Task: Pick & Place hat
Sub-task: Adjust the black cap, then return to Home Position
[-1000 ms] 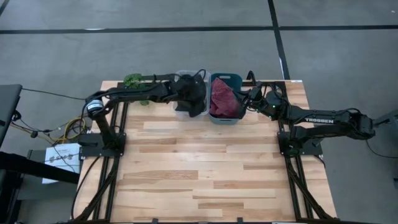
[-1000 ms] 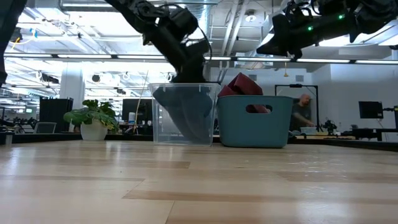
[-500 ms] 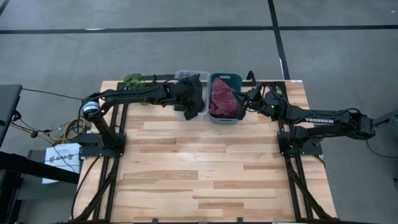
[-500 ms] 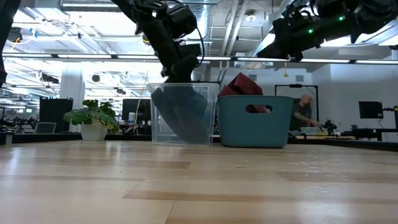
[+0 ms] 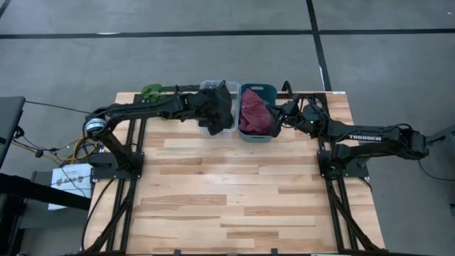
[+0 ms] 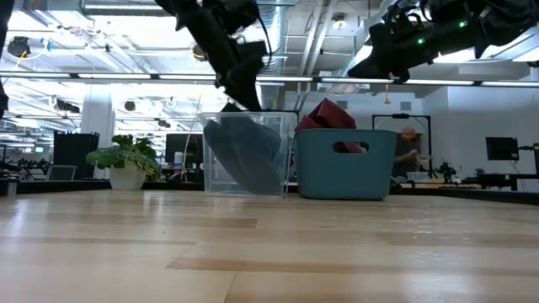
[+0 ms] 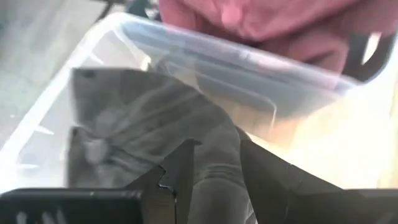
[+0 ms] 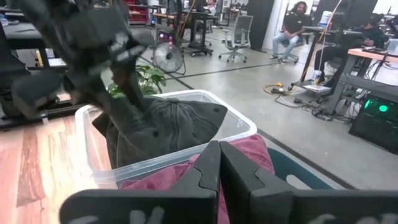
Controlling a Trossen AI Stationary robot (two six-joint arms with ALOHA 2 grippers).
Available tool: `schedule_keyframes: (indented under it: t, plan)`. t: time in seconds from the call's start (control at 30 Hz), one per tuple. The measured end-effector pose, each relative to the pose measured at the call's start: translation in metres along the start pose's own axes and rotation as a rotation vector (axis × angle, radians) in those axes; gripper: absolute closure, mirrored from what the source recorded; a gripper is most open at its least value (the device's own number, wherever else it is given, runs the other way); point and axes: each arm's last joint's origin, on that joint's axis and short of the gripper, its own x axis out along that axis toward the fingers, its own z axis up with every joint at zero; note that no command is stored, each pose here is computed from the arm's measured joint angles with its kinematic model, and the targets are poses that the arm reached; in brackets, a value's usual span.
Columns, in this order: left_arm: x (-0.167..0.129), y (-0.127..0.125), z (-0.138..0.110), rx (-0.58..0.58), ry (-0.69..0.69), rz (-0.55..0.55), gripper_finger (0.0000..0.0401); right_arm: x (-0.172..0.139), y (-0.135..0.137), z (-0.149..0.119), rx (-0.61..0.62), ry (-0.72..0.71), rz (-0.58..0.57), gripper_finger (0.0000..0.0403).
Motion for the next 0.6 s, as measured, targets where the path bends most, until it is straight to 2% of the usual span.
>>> schedule_keyframes:
  t: [0.23,0.33,0.43,0.6]
  plan:
    - [-0.058,0.012,0.011,-0.031,-0.159,0.014,0.0274,-0.007,0.004,0.006,0.003,-0.030,0.030,0.0403]
    - [-0.084,0.012,0.009,-0.033,-0.231,-0.010,0.0274,-0.016,0.007,0.011,-0.011,-0.061,0.091,0.0403]
    - [-0.104,0.007,-0.002,-0.031,-0.287,-0.068,0.0274,-0.028,0.012,0.015,-0.032,-0.076,0.196,0.0403]
    - [-0.121,-0.005,-0.038,-0.053,-0.387,-0.174,0.0274,-0.053,0.016,0.018,-0.046,-0.074,0.359,0.0403]
